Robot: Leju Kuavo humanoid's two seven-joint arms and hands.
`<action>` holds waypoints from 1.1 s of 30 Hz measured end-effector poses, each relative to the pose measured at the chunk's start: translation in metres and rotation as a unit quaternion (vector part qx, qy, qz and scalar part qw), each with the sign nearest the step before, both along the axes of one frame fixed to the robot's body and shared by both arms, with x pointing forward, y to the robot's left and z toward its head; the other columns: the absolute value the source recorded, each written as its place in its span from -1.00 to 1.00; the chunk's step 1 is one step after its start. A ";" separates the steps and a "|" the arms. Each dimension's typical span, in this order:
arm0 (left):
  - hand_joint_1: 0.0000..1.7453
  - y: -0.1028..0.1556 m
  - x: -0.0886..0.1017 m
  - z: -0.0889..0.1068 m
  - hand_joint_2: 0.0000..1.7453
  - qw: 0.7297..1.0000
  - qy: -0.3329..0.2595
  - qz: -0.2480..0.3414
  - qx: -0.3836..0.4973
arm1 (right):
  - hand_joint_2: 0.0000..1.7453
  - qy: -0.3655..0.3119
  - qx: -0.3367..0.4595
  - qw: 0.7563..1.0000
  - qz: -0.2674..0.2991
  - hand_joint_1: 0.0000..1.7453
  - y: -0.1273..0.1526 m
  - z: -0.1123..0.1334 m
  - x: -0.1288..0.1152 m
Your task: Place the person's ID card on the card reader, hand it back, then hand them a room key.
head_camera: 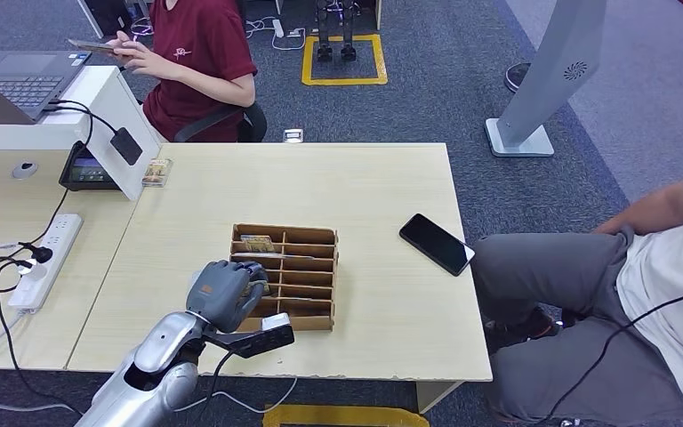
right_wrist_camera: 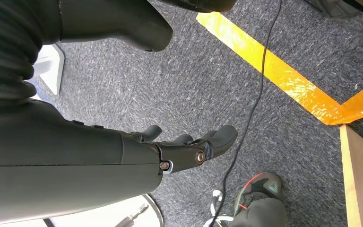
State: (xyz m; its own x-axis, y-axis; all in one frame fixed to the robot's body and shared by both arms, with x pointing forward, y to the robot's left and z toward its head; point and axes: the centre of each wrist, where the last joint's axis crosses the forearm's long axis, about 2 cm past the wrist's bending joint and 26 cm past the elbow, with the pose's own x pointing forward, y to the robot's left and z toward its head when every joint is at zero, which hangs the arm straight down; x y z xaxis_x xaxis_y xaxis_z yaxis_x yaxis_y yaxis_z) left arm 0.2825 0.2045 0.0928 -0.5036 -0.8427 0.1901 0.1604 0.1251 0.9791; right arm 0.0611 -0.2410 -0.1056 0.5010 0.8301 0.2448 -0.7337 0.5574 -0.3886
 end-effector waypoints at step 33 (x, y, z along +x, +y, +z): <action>1.00 0.000 0.000 0.000 1.00 1.000 0.000 0.000 0.000 | 1.00 0.000 0.000 1.000 0.000 -1.00 0.000 0.000 0.000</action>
